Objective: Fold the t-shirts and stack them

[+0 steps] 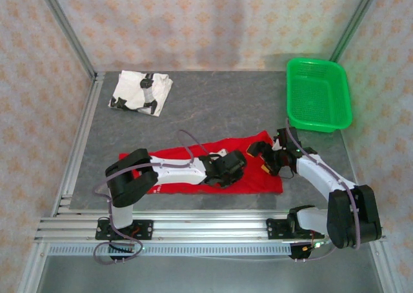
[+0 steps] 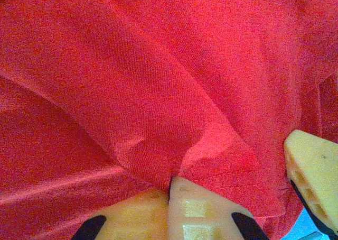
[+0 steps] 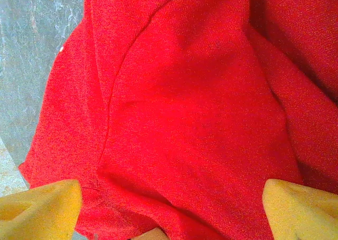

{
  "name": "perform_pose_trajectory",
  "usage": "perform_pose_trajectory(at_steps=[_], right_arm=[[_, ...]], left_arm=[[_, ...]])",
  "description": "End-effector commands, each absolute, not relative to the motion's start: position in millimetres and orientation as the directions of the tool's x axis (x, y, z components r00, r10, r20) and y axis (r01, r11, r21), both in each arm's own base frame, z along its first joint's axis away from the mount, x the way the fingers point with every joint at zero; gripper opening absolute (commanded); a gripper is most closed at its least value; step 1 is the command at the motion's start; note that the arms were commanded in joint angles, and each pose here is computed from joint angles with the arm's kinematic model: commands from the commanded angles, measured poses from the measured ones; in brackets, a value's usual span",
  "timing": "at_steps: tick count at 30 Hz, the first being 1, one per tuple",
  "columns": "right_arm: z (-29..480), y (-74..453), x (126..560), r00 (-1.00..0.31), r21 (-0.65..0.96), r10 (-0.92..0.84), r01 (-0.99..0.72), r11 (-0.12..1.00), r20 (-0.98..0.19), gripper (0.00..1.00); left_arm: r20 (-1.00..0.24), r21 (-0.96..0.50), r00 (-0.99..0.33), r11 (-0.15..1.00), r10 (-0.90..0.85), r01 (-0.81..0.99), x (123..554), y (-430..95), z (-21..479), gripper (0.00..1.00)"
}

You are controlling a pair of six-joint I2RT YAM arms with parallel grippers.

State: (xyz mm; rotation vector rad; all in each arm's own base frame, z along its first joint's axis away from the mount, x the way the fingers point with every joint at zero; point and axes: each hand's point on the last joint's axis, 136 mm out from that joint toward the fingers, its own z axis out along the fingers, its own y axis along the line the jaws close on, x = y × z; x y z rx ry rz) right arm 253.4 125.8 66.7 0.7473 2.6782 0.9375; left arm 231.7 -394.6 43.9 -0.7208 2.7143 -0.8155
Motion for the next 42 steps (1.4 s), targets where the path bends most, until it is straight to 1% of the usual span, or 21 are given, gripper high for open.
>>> perform_pose_trajectory(at_steps=[1,13,23,27,32,34,36,38,40,42], right_arm=[[65.3,124.9,254.5,-0.846,0.636,0.532,0.395,0.663,-0.029,0.89],[58.3,122.7,254.3,-0.846,0.616,0.532,0.407,0.675,-0.023,0.89],[55.5,123.0,256.3,-0.845,0.613,0.534,0.413,0.674,-0.018,0.88],[61.7,128.1,257.6,-0.850,0.641,0.526,0.397,0.657,-0.012,0.88],[72.1,127.0,245.9,-0.875,0.631,0.483,0.360,0.687,-0.028,0.86],[69.8,127.4,240.6,-0.880,0.625,0.476,0.366,0.690,-0.010,0.84],[80.0,134.4,239.2,-0.881,0.673,0.474,0.347,0.653,-0.005,0.83],[87.0,145.2,236.7,-0.885,0.730,0.465,0.334,0.596,0.025,0.80],[92.7,150.4,229.5,-0.895,0.749,0.445,0.317,0.582,0.033,0.77],[97.7,153.9,217.2,-0.914,0.751,0.404,0.290,0.593,0.034,0.74]], left_arm=[[-0.122,-0.569,-0.837,0.728,-0.534,-0.381,238.9,-387.4,60.4,0.00],[-0.140,-0.582,-0.847,0.734,-0.513,-0.349,229.5,-374.9,82.8,0.00],[-0.131,-0.543,-0.854,0.758,-0.503,-0.363,210.7,-359.6,69.5,0.00],[-0.132,-0.521,-0.857,0.770,-0.499,-0.368,207.6,-354.9,65.3,0.00],[-0.156,-0.491,-0.858,0.792,-0.490,-0.363,205.8,-344.9,69.4,0.00],[-0.167,-0.475,-0.858,0.802,-0.486,-0.362,204.8,-339.0,71.6,0.00],[-0.178,-0.462,-0.862,0.814,-0.474,-0.352,203.9,-335.2,74.0,0.03],[-0.180,-0.459,-0.869,0.821,-0.461,-0.341,202.9,-335.5,75.9,0.10],[-0.182,-0.473,-0.874,0.819,-0.451,-0.325,203.9,-339.3,81.3,0.13],[-0.199,-0.482,-0.880,0.825,-0.432,-0.296,206.5,-342.6,92.2,0.18]])
